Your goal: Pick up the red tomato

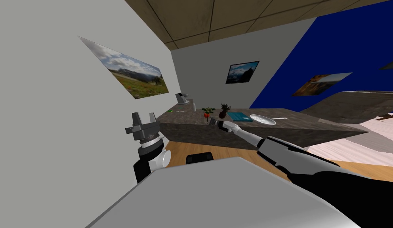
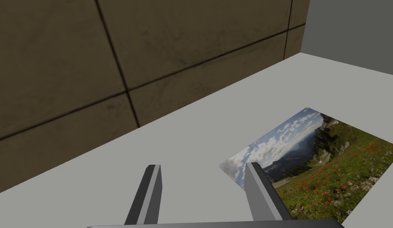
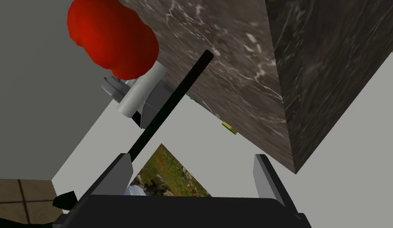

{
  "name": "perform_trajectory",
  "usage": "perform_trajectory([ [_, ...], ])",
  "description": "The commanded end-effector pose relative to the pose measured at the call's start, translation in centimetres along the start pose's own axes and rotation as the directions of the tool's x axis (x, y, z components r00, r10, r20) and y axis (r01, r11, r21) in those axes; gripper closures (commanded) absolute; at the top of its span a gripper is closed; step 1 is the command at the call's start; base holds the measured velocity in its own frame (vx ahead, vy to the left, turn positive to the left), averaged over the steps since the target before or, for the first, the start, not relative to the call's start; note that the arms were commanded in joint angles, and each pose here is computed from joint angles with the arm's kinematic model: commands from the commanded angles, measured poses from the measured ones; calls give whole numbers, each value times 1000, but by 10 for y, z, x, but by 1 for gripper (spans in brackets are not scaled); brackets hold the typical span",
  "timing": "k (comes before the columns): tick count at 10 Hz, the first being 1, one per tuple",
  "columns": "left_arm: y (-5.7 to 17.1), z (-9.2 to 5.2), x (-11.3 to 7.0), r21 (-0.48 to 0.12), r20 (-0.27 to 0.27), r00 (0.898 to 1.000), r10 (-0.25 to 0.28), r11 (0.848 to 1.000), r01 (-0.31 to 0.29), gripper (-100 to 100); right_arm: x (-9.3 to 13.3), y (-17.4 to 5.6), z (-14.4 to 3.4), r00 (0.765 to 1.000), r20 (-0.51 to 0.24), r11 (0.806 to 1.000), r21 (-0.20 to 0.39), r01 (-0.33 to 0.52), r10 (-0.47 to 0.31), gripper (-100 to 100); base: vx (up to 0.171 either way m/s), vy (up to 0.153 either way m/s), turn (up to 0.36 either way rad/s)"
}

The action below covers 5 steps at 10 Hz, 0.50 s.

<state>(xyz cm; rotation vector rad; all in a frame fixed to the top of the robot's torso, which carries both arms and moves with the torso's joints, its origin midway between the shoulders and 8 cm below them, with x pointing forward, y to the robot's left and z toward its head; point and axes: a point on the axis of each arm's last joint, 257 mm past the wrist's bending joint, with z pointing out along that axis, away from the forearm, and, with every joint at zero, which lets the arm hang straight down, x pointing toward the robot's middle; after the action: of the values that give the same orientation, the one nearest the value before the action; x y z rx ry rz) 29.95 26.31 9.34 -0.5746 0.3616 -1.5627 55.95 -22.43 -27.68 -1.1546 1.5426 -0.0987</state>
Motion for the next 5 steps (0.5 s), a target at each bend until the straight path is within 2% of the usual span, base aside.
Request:
perform_trajectory([
  [1, 0, 0, 0, 0, 0, 1000, 0, 1000, 0, 0, 36, -20, -11, 988, -94, 992, 4, 127, -126, -100, 47, 176, 53],
  [2, 0, 0, 0, 0, 0, 1000, 0, 1000, 0, 0, 41, -20, -12, 986, -104, 992, 4, 129, -128, -100, 48, 147, -3],
  [3, 0, 0, 0, 0, 0, 1000, 0, 1000, 0, 0, 45, -21, -13, 986, -112, 992, 5, 127, -126, -100, 24, 56, -9],
  [4, 0, 0, 0, 0, 0, 1000, 0, 1000, 0, 0, 65, -37, -21, 964, -169, 978, -1, 209, -206, -100, 31, 68, 39],
  [5, 0, 0, 0, 0, 0, 1000, 0, 1000, 0, 0, 70, -38, -23, 963, -178, 978, 0, 207, -203, -100, 32, 69, 12],
])
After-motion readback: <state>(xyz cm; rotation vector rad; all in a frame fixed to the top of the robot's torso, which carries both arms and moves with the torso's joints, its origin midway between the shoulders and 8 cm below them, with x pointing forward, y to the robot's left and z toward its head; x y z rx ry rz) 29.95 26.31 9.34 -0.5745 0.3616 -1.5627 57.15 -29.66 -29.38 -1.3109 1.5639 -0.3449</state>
